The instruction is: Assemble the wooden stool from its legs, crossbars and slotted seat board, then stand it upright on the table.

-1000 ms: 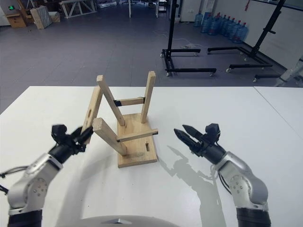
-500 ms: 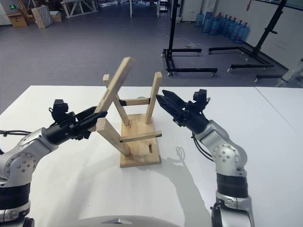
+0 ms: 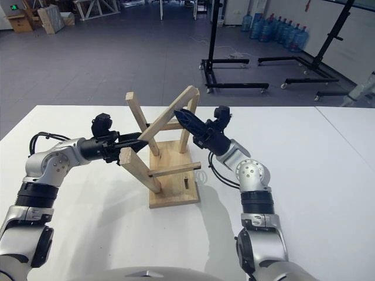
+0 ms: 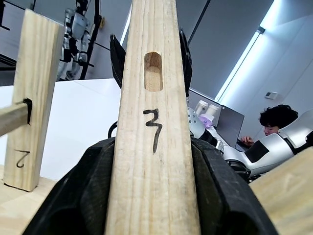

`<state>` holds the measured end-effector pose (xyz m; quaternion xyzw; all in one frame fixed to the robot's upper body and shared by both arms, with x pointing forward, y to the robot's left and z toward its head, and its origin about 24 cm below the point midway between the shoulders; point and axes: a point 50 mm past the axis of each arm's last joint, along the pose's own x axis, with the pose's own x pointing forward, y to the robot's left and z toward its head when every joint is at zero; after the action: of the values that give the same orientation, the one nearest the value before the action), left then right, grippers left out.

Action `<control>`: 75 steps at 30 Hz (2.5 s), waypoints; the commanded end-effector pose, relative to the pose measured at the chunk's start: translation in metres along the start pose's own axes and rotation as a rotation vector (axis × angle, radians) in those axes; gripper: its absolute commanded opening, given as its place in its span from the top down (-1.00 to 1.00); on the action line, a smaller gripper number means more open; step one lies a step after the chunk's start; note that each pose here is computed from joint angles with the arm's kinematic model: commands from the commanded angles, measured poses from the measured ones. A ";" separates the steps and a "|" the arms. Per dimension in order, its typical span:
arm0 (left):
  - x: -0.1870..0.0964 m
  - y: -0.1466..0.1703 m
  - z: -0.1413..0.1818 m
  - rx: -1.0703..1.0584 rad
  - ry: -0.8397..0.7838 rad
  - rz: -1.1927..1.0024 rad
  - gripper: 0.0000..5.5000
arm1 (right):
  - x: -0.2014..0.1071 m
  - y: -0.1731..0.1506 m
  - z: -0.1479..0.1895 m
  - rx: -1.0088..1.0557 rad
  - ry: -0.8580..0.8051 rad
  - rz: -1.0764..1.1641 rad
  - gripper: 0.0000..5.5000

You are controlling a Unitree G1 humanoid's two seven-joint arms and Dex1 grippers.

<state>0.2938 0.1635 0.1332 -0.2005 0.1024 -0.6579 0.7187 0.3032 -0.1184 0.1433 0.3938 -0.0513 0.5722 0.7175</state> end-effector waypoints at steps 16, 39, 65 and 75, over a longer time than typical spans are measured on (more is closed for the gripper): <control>0.013 0.000 -0.012 -0.027 -0.014 -0.060 0.26 | 0.001 0.000 -0.012 0.102 0.013 0.019 0.23; 0.011 -0.002 -0.019 -0.034 -0.027 -0.044 0.26 | -0.010 0.004 -0.012 0.135 0.041 0.011 -0.24; -0.045 0.007 -0.038 -0.071 -0.147 0.336 -0.43 | -0.064 0.023 0.041 -0.435 0.132 -0.091 0.25; -0.074 0.003 -0.045 -0.070 -0.188 0.543 -0.44 | -0.122 0.032 0.009 -0.310 0.383 -0.130 0.25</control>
<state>0.2698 0.2196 0.0811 -0.2651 0.1049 -0.4401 0.8515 0.2429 -0.2260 0.1070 0.1719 0.0044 0.5599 0.8105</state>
